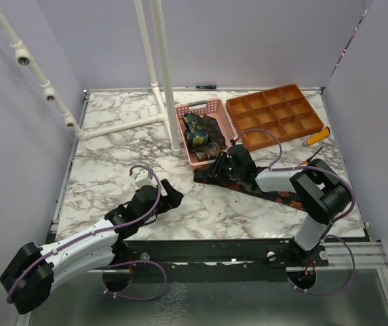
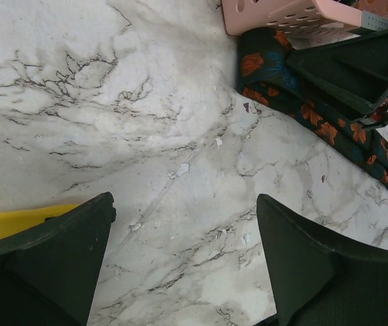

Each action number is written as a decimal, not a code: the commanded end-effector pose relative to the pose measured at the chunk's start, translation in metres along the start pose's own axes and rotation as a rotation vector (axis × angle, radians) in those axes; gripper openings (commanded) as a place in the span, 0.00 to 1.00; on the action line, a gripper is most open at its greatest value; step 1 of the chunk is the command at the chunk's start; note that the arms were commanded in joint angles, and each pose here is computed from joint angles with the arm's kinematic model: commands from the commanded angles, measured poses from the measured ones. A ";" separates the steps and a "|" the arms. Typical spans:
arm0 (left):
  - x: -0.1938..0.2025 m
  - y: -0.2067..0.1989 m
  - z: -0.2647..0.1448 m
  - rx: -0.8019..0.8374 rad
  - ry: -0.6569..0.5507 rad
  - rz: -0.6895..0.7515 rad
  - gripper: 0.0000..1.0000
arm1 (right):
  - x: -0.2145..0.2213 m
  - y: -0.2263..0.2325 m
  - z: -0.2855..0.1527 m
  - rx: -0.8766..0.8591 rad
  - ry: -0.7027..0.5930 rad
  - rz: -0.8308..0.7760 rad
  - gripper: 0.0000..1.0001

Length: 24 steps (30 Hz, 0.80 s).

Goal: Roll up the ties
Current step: Roll the tie at the center of the board.

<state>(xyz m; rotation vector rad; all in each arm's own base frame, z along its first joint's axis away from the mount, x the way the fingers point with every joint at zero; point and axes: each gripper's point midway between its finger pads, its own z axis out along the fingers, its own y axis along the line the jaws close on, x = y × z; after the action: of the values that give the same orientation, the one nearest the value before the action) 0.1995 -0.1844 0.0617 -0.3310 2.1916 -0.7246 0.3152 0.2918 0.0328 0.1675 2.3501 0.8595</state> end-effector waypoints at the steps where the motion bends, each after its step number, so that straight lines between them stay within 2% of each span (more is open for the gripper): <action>1: -0.010 -0.016 0.001 0.047 -0.018 0.006 0.87 | 0.025 -0.004 0.002 -0.035 0.086 0.071 0.38; 13: -0.002 -0.017 0.007 0.063 0.008 0.036 0.87 | 0.081 -0.029 -0.028 -0.042 0.201 0.092 0.36; 24: 0.016 -0.055 0.009 0.271 0.098 0.034 0.87 | 0.119 -0.037 -0.045 -0.032 0.238 0.071 0.36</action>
<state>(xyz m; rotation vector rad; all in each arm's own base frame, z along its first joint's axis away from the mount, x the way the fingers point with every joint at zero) 0.2010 -0.2161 0.0692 -0.2183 2.1698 -0.8795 0.2394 0.3025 0.0260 0.1239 2.3473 1.1408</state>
